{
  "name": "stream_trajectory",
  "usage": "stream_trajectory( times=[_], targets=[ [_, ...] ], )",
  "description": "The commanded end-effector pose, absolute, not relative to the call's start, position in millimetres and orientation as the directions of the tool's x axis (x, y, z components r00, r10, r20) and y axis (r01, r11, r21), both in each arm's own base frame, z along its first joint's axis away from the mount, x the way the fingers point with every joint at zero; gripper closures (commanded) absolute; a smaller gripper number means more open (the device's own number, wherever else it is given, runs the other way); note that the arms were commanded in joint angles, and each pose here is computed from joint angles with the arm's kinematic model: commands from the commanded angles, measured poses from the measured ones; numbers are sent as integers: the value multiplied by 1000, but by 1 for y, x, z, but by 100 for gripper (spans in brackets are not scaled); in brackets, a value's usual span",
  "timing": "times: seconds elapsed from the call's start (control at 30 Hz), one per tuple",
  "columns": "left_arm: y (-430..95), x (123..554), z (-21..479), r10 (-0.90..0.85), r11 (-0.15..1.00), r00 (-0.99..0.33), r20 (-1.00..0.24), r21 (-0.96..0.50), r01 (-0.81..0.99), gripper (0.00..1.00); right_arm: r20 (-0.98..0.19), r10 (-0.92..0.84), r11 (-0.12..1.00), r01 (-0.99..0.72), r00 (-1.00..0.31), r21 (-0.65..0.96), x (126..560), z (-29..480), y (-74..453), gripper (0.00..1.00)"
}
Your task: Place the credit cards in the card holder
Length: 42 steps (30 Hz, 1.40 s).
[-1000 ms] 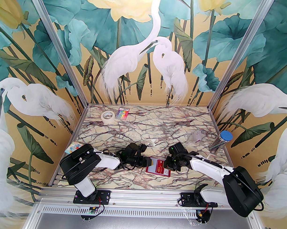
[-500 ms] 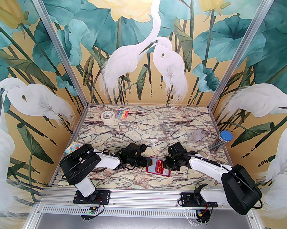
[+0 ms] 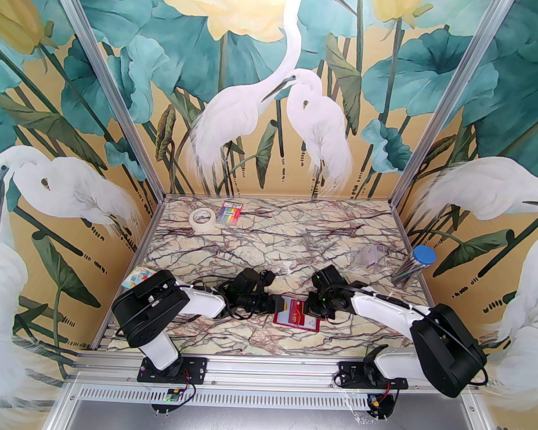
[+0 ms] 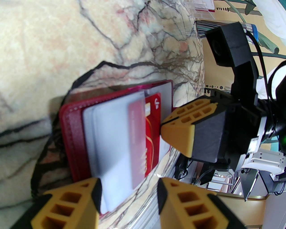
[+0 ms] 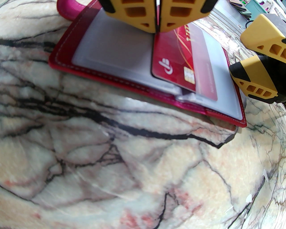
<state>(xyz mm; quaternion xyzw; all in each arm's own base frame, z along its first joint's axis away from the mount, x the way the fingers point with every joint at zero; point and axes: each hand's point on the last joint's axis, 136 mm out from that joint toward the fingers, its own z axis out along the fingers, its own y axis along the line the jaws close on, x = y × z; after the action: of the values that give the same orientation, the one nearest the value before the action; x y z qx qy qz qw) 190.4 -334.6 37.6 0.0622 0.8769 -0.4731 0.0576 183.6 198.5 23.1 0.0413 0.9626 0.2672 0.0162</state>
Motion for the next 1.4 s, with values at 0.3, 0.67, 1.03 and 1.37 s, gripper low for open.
stream_trajectory(
  times=[0.3, 0.67, 1.03, 1.37],
  targets=[
    [-330, 188, 21, 66, 594, -987, -147, -789, 157, 53, -30, 74, 852, 47, -997, 522, 192, 29, 210, 91],
    [-330, 188, 21, 66, 595, -987, -146, -789, 156, 53, -72, 96, 873, 49, -993, 485, 196, 42, 200, 75],
    [-330, 187, 21, 69, 594, -987, -147, -789, 159, 54, -39, 91, 892, 64, -995, 447, 191, 30, 200, 74],
    [-331, 188, 21, 67, 592, -987, -148, -790, 159, 54, -25, 69, 897, 51, -997, 439, 188, 24, 206, 77]
  ],
)
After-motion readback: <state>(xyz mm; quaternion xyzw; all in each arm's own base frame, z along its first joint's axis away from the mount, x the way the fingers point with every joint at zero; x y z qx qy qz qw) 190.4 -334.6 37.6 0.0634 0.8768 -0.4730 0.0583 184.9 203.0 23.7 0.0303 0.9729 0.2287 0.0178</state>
